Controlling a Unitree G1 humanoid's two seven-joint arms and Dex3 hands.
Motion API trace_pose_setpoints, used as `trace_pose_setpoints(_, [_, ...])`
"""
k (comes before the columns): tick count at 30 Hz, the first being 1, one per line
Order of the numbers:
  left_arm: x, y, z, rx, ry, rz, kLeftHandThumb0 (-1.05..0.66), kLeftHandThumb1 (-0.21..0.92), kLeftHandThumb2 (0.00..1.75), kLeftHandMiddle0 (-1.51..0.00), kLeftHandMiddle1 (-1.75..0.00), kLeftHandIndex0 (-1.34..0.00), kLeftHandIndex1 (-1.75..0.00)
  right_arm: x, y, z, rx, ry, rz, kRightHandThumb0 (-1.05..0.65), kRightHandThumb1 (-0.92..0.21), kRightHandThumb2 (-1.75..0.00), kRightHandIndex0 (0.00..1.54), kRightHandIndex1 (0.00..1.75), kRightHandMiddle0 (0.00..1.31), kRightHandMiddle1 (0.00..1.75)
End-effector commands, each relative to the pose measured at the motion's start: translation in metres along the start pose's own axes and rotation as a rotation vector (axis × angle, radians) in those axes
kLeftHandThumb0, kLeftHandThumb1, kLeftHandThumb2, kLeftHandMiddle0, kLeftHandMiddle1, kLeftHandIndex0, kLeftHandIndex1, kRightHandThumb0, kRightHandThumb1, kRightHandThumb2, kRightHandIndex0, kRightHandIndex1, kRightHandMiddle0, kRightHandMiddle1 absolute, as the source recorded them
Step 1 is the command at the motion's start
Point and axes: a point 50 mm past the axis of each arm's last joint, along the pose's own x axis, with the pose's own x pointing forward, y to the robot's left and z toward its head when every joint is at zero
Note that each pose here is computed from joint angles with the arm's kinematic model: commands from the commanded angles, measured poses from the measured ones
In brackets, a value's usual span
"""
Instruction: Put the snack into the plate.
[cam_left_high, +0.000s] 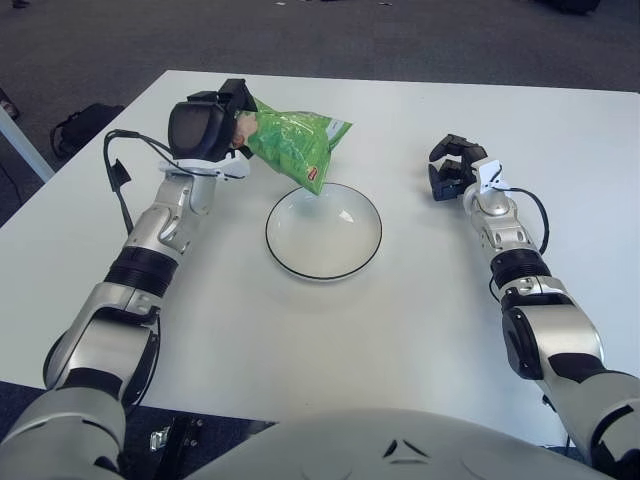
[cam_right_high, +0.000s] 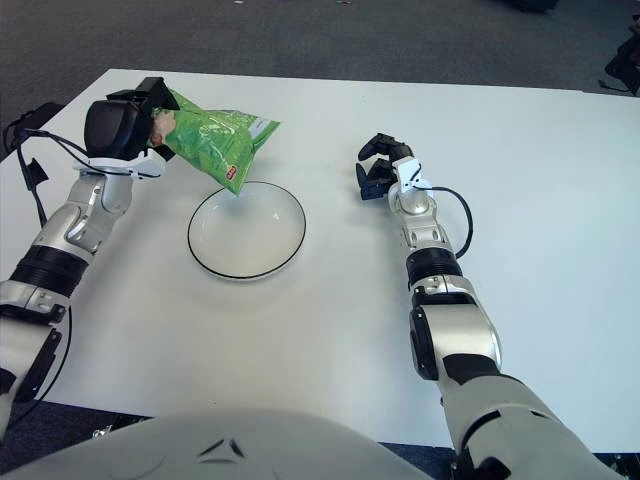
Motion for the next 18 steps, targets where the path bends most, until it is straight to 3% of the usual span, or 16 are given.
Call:
trace_pose_setpoints(1, [-0.002, 0.008, 0.003, 0.014, 0.014, 0.022, 0.0, -0.08, 1.74, -0.93, -1.66, -0.69, -1.75, -0.019, 0.011, -0.054, -0.025, 0.237, 0.066, -0.01, -0.04, -1.59, 0.81, 1.75, 0.68, 1.6])
trace_pose_setpoints(10, [-0.007, 0.015, 0.012, -0.009, -0.016, 0.067, 0.0, -0.06, 1.75, -0.87, -1.74, -0.69, -1.75, -0.019, 0.01, -0.054, -0.045, 0.242, 0.075, -0.01, -0.03, -1.61, 0.82, 1.75, 0.68, 1.6])
trace_pose_setpoints(18, [-0.015, 0.021, 0.021, -0.051, -0.112, 0.083, 0.0, -0.06, 1.75, -0.87, -1.75, -0.69, -1.75, -0.018, 0.011, -0.054, -0.059, 0.248, 0.077, -0.01, -0.04, -1.59, 0.81, 1.75, 0.67, 1.6])
